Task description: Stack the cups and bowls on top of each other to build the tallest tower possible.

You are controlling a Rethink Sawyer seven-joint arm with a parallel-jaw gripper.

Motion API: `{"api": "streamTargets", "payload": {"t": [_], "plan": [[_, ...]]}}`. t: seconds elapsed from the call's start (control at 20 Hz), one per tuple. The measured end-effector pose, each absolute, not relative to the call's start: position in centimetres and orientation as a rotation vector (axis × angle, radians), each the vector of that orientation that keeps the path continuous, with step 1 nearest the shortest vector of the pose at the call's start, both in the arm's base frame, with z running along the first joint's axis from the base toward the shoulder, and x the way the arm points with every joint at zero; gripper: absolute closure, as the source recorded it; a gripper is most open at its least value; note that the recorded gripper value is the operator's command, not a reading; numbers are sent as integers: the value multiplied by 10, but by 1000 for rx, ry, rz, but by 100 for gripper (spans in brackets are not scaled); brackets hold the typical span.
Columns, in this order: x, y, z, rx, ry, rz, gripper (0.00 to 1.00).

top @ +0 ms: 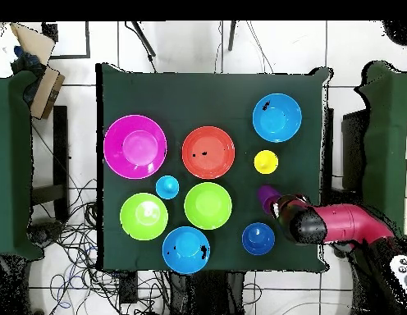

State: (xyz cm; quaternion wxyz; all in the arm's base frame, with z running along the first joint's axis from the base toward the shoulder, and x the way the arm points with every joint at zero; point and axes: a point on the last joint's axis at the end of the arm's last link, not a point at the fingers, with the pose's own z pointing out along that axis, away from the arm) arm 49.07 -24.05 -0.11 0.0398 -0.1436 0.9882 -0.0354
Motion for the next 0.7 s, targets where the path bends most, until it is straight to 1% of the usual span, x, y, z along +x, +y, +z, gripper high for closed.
{"api": "streamTargets", "payload": {"t": [0.7], "plan": [[489,-241,-1,-412,3038,-101,100]]}}
